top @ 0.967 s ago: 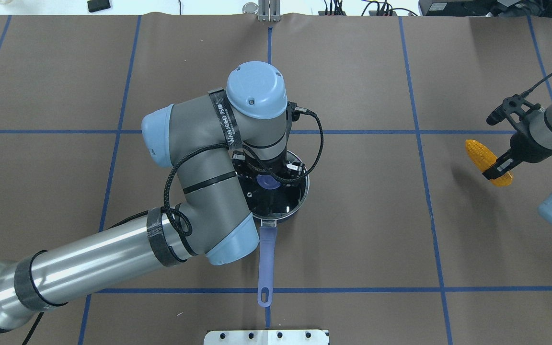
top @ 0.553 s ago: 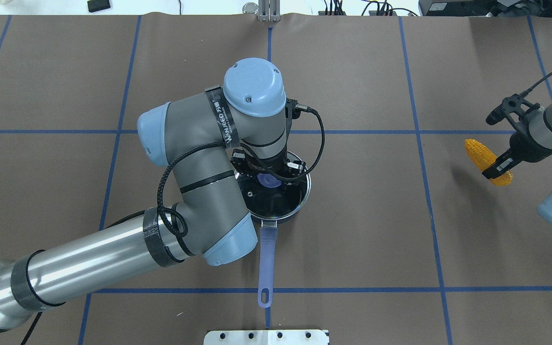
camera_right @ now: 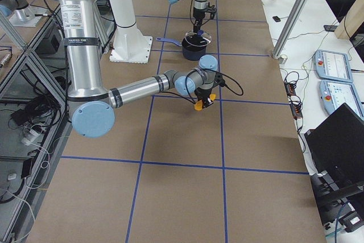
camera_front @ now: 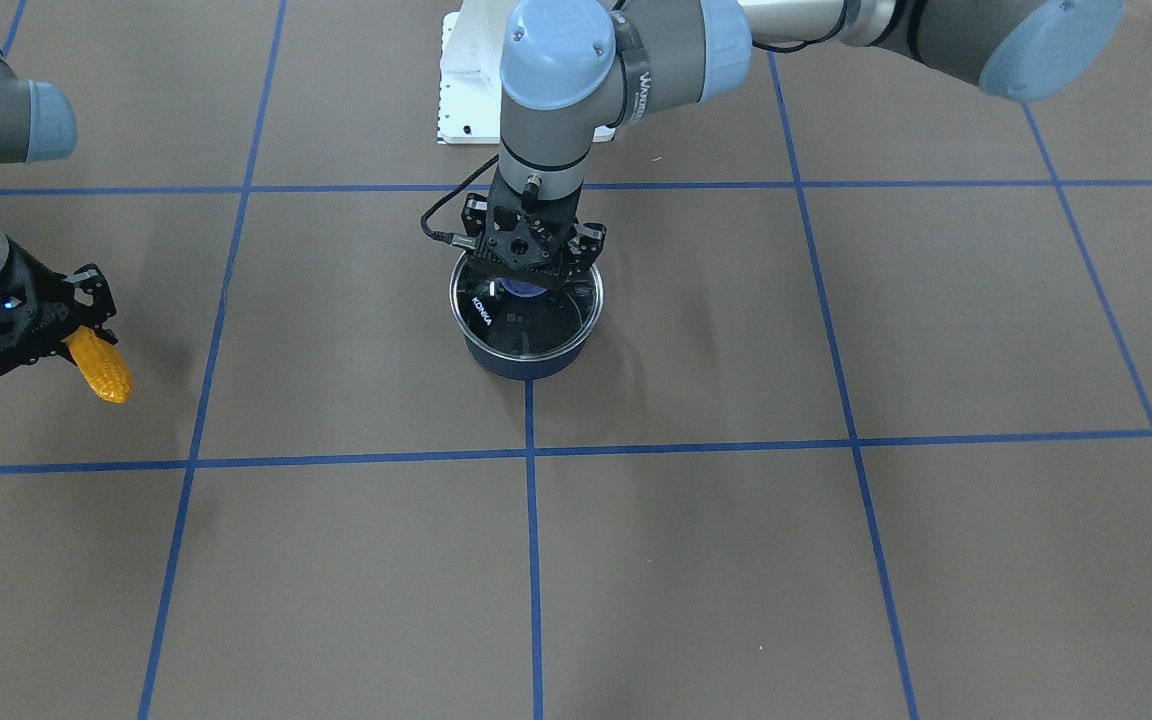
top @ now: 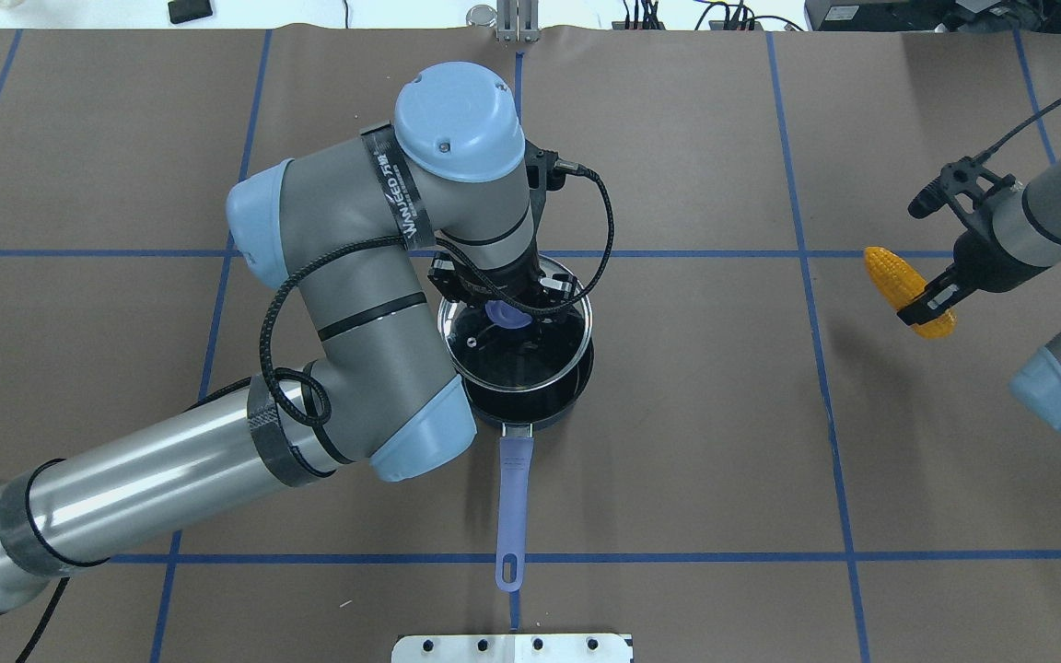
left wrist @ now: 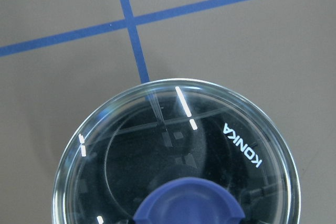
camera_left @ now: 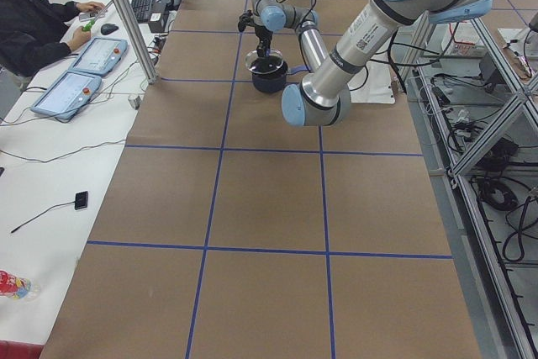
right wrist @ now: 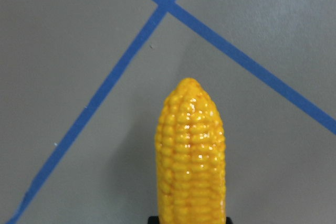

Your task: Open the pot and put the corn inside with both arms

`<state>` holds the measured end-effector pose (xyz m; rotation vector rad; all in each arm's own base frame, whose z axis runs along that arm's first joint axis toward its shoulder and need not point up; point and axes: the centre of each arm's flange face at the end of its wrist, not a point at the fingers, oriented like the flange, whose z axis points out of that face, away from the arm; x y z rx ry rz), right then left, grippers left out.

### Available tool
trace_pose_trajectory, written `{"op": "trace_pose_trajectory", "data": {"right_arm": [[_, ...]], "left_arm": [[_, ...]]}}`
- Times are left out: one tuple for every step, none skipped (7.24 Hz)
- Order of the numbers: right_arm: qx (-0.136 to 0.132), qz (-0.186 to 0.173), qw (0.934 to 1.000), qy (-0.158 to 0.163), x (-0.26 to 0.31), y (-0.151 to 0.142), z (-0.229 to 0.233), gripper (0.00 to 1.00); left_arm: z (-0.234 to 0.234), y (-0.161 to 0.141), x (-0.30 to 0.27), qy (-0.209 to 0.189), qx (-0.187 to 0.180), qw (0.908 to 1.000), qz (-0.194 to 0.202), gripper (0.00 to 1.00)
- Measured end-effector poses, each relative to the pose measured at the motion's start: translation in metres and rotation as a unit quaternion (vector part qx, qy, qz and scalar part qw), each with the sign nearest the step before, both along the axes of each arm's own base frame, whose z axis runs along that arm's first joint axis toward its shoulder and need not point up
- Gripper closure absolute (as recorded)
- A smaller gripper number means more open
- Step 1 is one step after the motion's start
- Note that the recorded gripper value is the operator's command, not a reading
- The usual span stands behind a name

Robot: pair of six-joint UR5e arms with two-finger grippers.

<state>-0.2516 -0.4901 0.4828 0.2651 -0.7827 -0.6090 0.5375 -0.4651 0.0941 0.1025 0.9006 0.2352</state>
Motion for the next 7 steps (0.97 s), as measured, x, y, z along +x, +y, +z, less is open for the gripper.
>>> {"op": "trace_pose_trajectory", "data": {"right_arm": [[0.006,-0.006,1.0,-0.005,-0.012,-0.004,-0.033,0.62],[0.008,-0.012,0.9998,-0.01,-0.03,-0.007,-0.074,0.62],[0.004,-0.016,0.9997,-0.017,-0.055,-0.005,-0.113,0.62],[-0.006,-0.015,0.9995,-0.028,-0.086,0.003,-0.147,0.62],[-0.018,-0.01,0.999,-0.039,-0.12,0.016,-0.181,0.62],[-0.027,0.0,0.9985,-0.048,-0.154,0.032,-0.214,0.62],[-0.034,0.01,0.9977,-0.058,-0.183,0.048,-0.244,0.62]], "left_arm": [[0.007,-0.007,-0.015,0.003,0.004,1.0,0.0,0.48],[0.017,-0.017,-0.034,0.006,0.01,0.9999,0.004,0.48],[0.029,-0.027,-0.052,0.007,0.014,0.9999,0.007,0.48],[0.042,-0.034,-0.069,0.006,0.018,0.9998,0.007,0.48],[0.059,-0.04,-0.086,0.002,0.026,0.9996,0.009,0.48],[0.076,-0.046,-0.104,-0.003,0.036,0.9992,0.015,0.48],[0.094,-0.053,-0.12,-0.007,0.046,0.9987,0.022,0.48]]}}
